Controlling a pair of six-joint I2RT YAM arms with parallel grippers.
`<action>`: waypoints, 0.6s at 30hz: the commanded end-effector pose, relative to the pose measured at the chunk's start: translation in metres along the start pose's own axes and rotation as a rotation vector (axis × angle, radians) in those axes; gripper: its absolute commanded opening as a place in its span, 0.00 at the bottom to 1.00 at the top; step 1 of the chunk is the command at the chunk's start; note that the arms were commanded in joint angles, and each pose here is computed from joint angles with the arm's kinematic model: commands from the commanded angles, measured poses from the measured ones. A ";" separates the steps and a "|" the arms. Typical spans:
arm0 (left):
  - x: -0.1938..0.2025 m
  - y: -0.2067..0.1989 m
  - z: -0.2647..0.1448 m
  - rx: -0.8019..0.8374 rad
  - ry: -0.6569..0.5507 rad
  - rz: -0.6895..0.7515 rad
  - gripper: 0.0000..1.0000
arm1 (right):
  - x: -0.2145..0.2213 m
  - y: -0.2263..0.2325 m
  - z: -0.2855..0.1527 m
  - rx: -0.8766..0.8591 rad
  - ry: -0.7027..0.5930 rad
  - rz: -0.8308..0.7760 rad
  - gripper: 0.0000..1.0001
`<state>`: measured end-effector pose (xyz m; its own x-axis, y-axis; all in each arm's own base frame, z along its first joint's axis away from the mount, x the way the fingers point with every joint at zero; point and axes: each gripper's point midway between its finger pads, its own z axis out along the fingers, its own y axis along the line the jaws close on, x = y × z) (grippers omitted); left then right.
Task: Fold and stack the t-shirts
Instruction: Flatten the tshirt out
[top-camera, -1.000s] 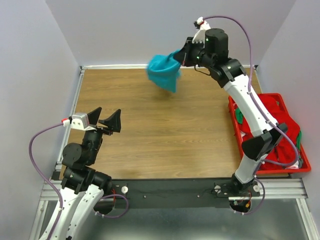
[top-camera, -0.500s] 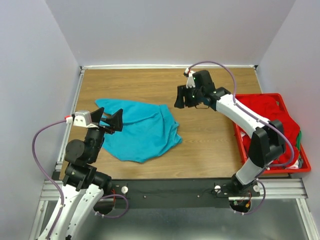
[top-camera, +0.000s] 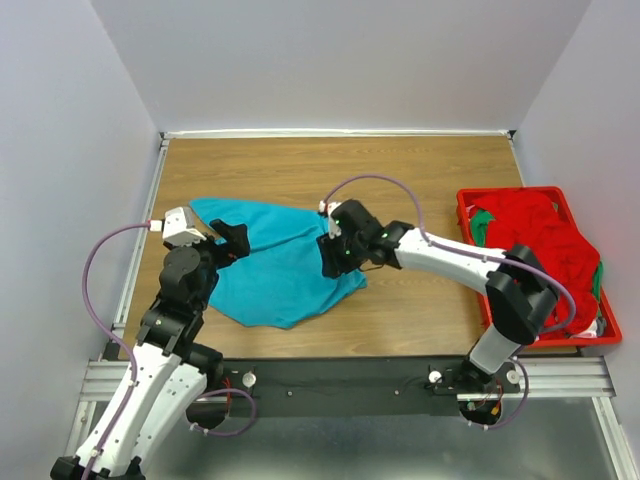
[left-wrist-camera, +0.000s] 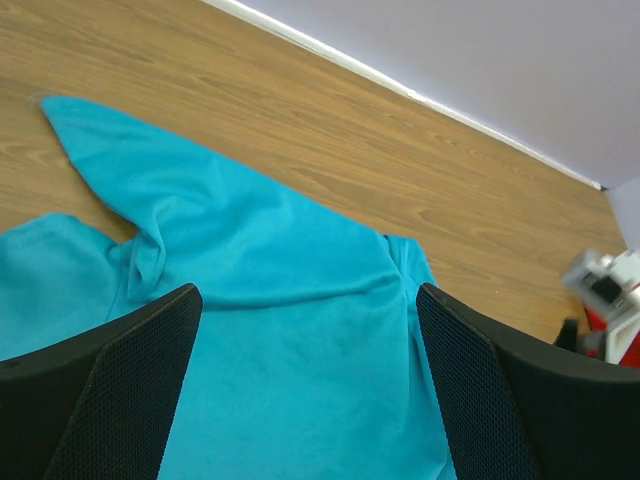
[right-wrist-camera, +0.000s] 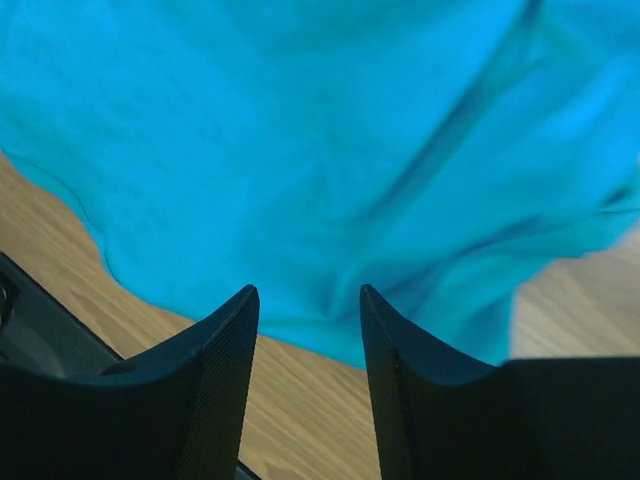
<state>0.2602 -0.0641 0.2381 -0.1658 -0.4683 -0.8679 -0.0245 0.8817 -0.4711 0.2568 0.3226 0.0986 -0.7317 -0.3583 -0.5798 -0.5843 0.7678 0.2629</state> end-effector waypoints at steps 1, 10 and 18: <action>-0.012 0.004 0.003 -0.056 -0.033 -0.035 0.96 | 0.025 0.001 0.024 0.040 0.030 0.051 0.51; 0.087 0.006 0.024 -0.032 0.262 -0.202 0.93 | 0.039 -0.013 0.030 0.091 0.051 0.040 0.51; 0.156 0.016 0.044 -0.093 0.501 -0.199 0.88 | 0.056 -0.025 0.023 0.134 0.062 0.033 0.55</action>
<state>0.2703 -0.1097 0.0891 -0.5727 -0.5447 -0.6127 -0.2123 0.8204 -0.5309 0.2329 0.3045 0.0380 -0.7848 -0.3788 -0.4906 -0.5298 0.8207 0.2140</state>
